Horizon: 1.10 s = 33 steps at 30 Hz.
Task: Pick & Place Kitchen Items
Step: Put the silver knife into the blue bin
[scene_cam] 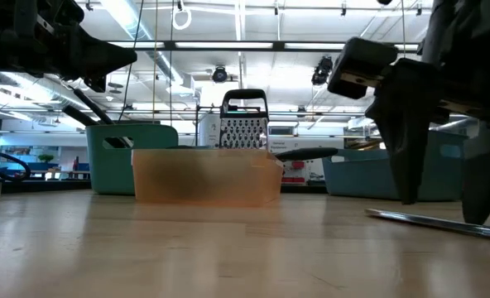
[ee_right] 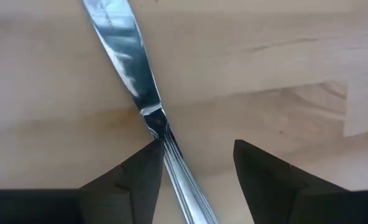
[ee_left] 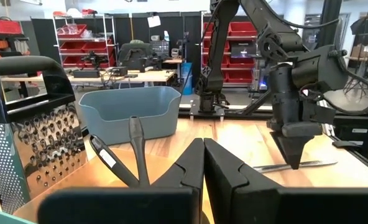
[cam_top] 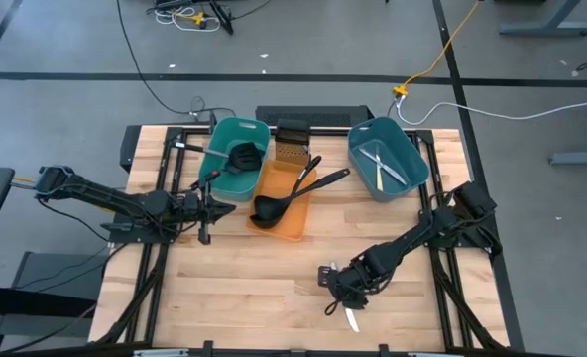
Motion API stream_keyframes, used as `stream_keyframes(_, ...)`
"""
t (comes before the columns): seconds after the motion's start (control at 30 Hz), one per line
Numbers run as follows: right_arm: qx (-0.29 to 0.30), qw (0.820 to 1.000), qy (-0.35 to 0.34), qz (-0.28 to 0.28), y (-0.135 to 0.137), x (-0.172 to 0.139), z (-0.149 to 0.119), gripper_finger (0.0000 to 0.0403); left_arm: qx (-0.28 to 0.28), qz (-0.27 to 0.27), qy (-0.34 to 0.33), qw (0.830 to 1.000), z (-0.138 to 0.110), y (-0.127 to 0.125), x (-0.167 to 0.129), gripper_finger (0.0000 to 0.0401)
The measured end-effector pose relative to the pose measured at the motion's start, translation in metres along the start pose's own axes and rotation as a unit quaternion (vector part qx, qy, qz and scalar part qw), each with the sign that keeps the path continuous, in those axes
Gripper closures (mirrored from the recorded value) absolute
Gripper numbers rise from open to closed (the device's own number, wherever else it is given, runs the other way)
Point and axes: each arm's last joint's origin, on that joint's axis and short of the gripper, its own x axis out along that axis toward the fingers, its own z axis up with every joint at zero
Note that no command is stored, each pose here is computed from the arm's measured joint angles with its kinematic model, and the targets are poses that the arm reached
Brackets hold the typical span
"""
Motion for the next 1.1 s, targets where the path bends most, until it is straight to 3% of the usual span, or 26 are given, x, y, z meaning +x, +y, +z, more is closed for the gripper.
stream_keyframes(0.13, -0.047, 0.999, 0.015, -0.013, 0.004, -0.003, 0.007, 0.0193, 0.001, 0.000, 0.002, 1.000, 0.000, 0.000, 0.000, 0.0387)
stream_keyframes(0.27, -0.059, 0.998, 0.013, -0.008, 0.007, -0.004, 0.009, 0.0199, 0.001, 0.000, 0.002, 1.000, 0.000, 0.000, 0.000, 0.0387)
stream_keyframes(0.73, -0.036, 0.998, 0.001, 0.049, 0.006, 0.015, -0.003, 0.0233, 0.005, 0.000, 0.006, 1.000, -0.001, 0.000, 0.000, 0.0387)
stream_keyframes(0.9, 0.043, 0.996, -0.031, 0.076, 0.003, 0.019, -0.009, 0.0242, 0.015, 0.000, 0.006, 1.000, -0.001, 0.000, 0.000, 0.0387)
stream_keyframes(1.1, 0.153, 0.979, -0.079, 0.108, -0.004, 0.021, -0.018, 0.0282, 0.015, 0.000, 0.006, 1.000, -0.001, 0.000, 0.000, 0.0387)
